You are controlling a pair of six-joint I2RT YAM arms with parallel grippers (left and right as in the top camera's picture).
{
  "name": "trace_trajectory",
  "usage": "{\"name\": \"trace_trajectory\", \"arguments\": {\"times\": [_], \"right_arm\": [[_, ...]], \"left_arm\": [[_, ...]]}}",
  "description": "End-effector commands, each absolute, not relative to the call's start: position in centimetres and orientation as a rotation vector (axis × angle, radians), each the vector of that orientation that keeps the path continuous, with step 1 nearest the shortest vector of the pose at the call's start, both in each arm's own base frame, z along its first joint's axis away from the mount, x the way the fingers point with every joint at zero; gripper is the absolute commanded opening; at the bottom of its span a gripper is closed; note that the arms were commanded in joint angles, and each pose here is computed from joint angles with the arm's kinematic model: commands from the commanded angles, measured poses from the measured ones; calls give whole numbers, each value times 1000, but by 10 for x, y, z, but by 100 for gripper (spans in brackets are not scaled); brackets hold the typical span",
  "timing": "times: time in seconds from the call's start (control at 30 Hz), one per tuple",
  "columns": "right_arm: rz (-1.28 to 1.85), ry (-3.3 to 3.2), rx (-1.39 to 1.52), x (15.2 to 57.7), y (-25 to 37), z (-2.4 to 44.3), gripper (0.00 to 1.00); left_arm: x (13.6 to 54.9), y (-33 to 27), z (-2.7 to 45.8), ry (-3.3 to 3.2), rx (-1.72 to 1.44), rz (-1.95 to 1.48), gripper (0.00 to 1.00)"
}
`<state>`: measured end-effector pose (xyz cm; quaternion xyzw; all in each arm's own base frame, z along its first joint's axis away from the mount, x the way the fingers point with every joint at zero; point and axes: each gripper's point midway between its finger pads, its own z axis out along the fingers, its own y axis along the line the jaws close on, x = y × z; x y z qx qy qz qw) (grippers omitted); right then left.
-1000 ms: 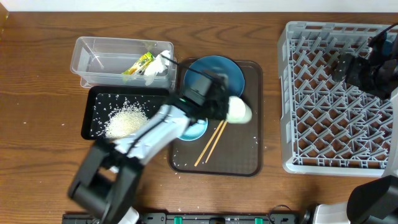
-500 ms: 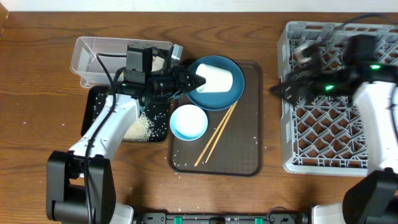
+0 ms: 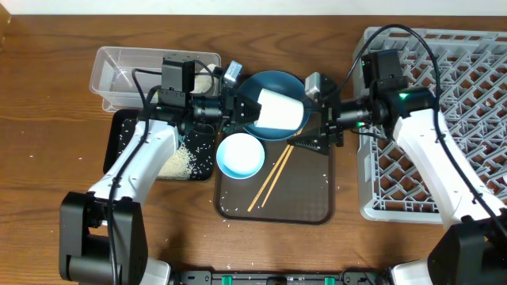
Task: Sort waste into correct bins and load items into the dishwasher rack
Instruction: 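Hand the white cup from the left gripper to the right gripper, then place the white cup upside down in the dish rack with right gripper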
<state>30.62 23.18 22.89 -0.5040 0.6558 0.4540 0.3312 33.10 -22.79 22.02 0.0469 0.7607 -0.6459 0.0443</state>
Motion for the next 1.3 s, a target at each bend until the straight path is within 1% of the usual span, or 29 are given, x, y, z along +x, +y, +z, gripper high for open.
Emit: {"name": "trace_trajectory", "arguments": {"times": [0.0,0.13,0.23,0.33,0.4,0.43,0.5,0.53,0.63,0.67,0.7,0.73,0.8,0.93,1.0,1.1,1.2,1.27], "right_arm": [[1250,1647,-1330,299,242,237,84],[1240,1641,-1302,308,244,242,83],[1226,1625,-1291,314,245,246,79],[1222,1618,-1280,318,246,249,73],[1221,1618,-1277,319,246,250,66],[1222,1619,-1277,318,246,250,62],[1216,1640,-1273,319,246,247,53],[1194,1673,-1269,320,244,242,50],[1110,1823,-1219,330,236,225,43],[1055,1908,-1176,337,230,216,37],[1003,1988,-1118,345,222,210,28],[964,2058,-1053,352,214,206,25],[855,2209,-848,371,184,202,15],[606,2355,-526,393,111,209,12],[419,2419,-329,400,59,216,11],[182,2466,-10,398,-20,231,7],[45,2471,260,388,-80,242,2],[-21,2461,426,377,-116,246,1]], "left_arm": [[324,-229,229,2297,197,-2037,6],[324,-229,229,2298,197,-2038,6],[324,-229,229,2298,197,-2037,6],[324,-229,229,2297,197,-2037,6],[324,-229,229,2297,198,-2037,7],[324,-229,229,2297,198,-2036,9],[326,-229,228,2291,210,-2016,17],[327,-229,226,2283,225,-1990,27],[338,-226,213,2305,198,-1857,34],[345,-223,201,2346,146,-1766,35],[350,-218,190,2389,91,-1680,36],[356,-212,177,2432,37,-1585,38],[365,-191,149,2528,-65,-1343,41],[360,-155,125,2642,-166,-1071,46],[352,-140,127,2664,-156,-1002,48],[344,-110,134,2678,-216,-854,48],[338,-85,147,2655,-241,-689,48],[335,-68,156,2631,-267,-559,48]]}}
